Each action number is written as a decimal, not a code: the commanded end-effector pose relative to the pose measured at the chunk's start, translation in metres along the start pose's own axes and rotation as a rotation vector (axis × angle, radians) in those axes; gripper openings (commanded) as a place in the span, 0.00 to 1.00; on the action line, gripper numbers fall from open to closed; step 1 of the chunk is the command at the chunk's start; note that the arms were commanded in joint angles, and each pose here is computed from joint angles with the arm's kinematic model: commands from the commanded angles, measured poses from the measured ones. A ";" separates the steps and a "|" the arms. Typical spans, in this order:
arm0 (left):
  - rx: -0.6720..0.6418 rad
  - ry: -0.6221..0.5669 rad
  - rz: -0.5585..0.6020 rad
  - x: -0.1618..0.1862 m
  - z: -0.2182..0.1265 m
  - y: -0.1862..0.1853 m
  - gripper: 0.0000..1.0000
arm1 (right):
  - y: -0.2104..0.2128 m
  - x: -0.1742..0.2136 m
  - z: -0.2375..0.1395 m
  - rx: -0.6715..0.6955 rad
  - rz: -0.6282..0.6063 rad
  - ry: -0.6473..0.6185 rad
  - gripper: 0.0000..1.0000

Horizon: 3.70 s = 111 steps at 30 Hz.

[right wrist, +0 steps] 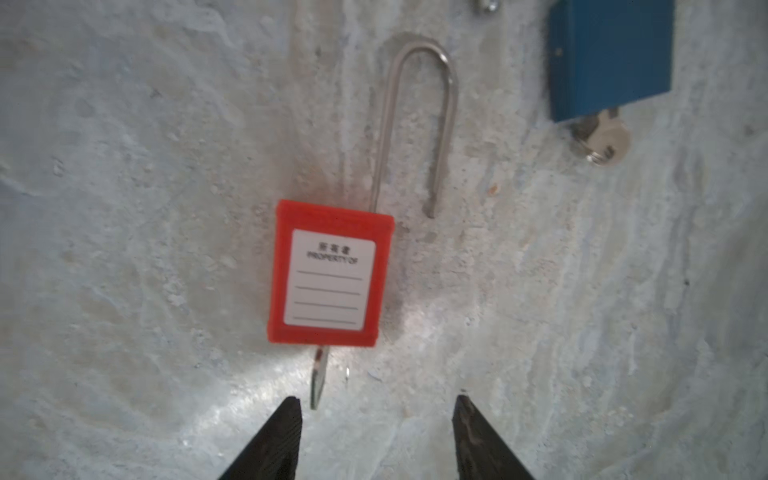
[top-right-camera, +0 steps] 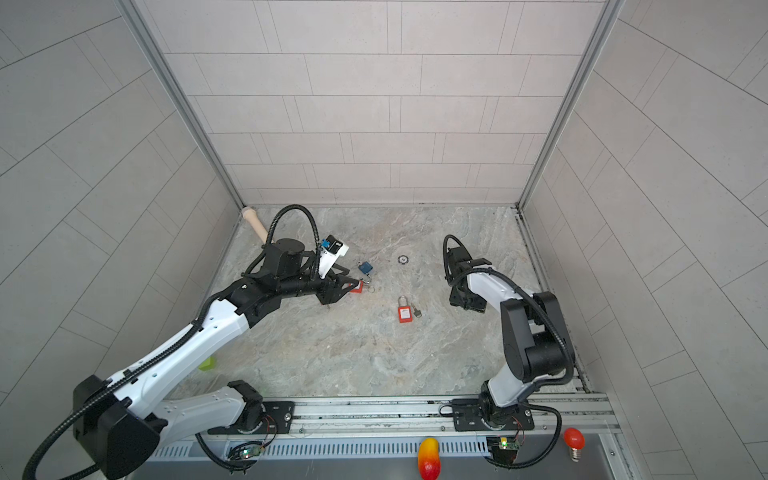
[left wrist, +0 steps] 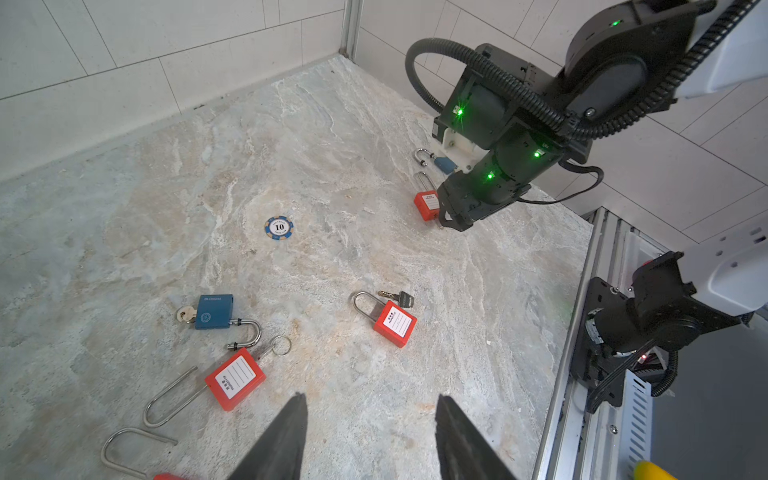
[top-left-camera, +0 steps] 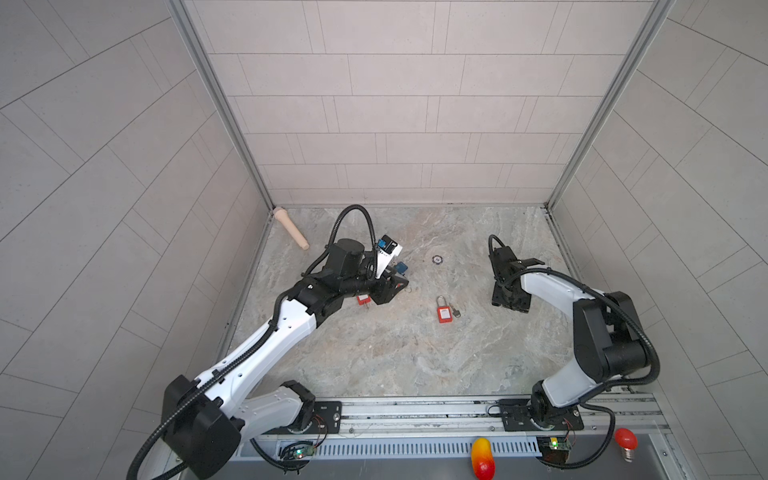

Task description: Lock with the key

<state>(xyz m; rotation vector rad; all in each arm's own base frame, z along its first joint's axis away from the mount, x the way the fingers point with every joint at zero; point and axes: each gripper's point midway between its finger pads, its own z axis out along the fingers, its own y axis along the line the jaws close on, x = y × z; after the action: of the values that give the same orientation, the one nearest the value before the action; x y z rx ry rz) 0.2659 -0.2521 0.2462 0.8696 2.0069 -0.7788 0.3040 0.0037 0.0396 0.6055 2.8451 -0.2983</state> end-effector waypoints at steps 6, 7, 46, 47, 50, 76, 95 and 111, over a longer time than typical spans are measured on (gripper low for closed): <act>0.013 -0.035 0.020 -0.014 -0.003 -0.005 0.55 | 0.016 -0.008 0.014 -0.043 0.029 0.010 0.62; 0.014 -0.033 0.017 -0.013 -0.002 -0.006 0.55 | 0.013 -0.007 0.017 -0.021 0.036 0.018 0.62; 0.019 0.013 0.023 -0.007 0.017 -0.012 0.55 | 0.007 -0.010 0.044 -0.084 0.038 0.091 0.44; 0.020 0.013 0.024 -0.007 0.018 -0.012 0.55 | 0.006 -0.010 0.043 -0.084 0.030 0.089 0.43; 0.022 0.013 0.026 -0.006 0.018 -0.013 0.55 | 0.006 -0.007 0.038 -0.096 -0.004 0.084 0.40; 0.090 -0.320 0.486 -0.035 -0.017 -0.041 0.62 | 0.109 0.086 -0.176 -0.779 -1.204 -0.445 0.32; 0.405 -0.189 0.399 -0.010 0.027 -0.079 0.63 | 0.110 0.130 -0.212 -0.983 -1.380 -0.562 0.25; 0.489 -0.095 0.394 0.014 0.039 -0.092 0.36 | 0.116 0.136 -0.226 -1.029 -1.414 -0.575 0.22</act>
<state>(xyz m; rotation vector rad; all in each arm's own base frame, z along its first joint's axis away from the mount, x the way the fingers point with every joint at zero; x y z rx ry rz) 0.2089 -0.3278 0.2260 1.3846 1.5568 -1.0568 0.1950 0.2045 0.1861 -1.3876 1.9837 0.6242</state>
